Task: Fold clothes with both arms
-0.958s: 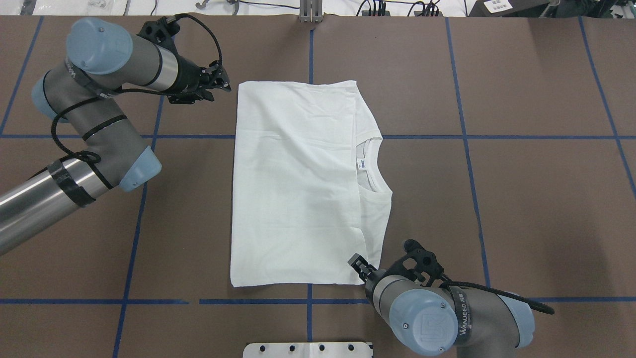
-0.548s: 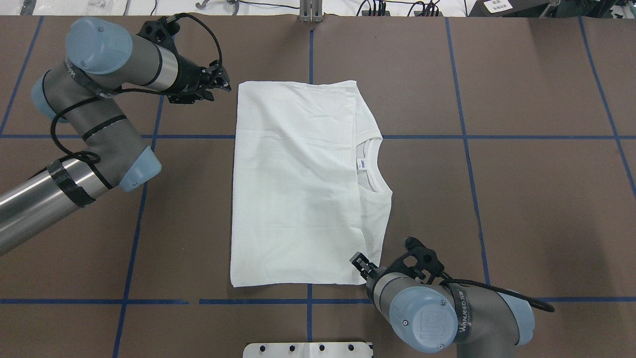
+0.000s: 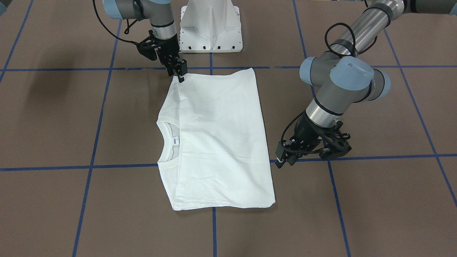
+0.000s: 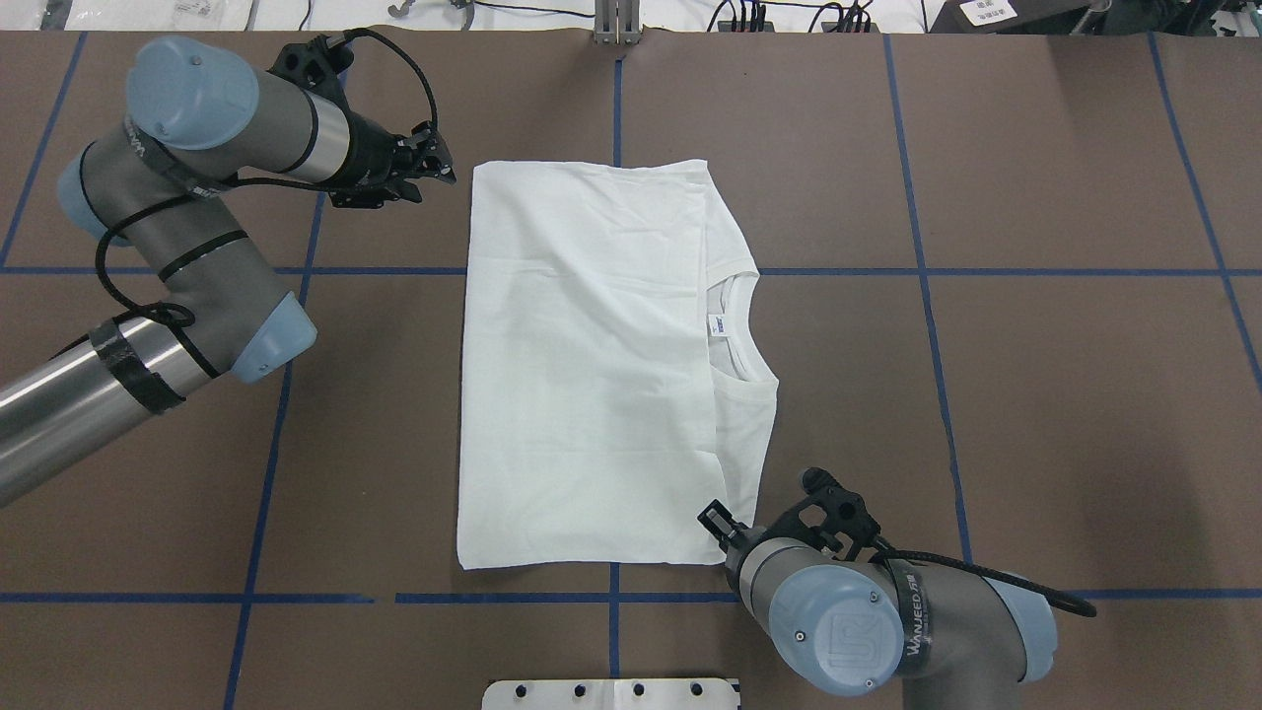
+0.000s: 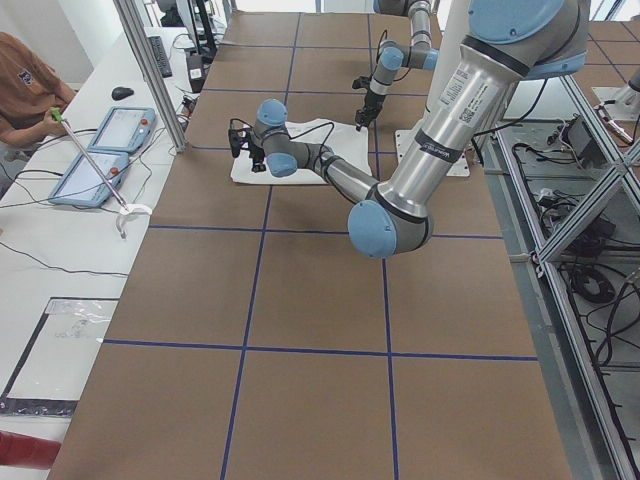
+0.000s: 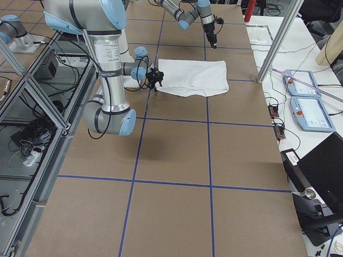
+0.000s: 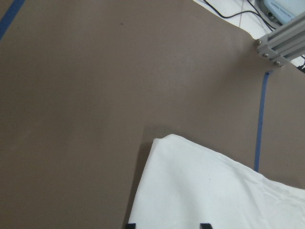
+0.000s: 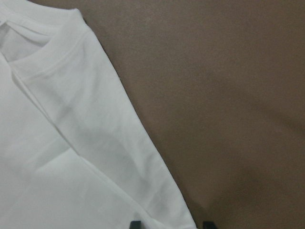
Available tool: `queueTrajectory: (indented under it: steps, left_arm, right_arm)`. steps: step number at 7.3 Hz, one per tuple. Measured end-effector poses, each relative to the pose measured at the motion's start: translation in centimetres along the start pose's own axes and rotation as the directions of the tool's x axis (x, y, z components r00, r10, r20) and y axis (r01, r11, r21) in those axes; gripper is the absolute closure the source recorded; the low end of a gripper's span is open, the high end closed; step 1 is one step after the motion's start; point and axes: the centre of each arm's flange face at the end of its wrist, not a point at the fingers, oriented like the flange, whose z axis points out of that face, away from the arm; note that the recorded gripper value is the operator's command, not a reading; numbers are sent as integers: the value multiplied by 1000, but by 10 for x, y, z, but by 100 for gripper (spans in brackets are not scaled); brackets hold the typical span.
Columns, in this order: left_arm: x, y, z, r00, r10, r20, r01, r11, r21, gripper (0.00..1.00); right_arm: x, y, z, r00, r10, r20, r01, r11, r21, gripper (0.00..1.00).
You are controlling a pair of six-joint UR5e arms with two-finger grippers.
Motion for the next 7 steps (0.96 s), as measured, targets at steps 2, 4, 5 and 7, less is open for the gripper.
queueTrajectory:
  steps: [2, 4, 5, 7]
  left_arm:
    - [-3, 1, -2, 1000, 0, 0, 0, 1000, 0, 46]
    - [-3, 1, -2, 1000, 0, -1, 0, 1000, 0, 46]
    - [-2, 1, -3, 1000, 1, -4, -1, 1000, 0, 46]
    - [-1, 22, -20, 999, -41, -32, 40, 999, -17, 46]
  right_arm:
    - [-7, 3, -3, 1000, 6, 8, -6, 1000, -4, 100]
    - [-11, -1, -6, 1000, 9, 5, -9, 1000, -8, 100]
    - [-15, -6, -13, 1000, 17, -6, -17, 1000, -18, 100]
    - [-17, -13, -23, 999, 25, -20, -25, 999, -29, 100]
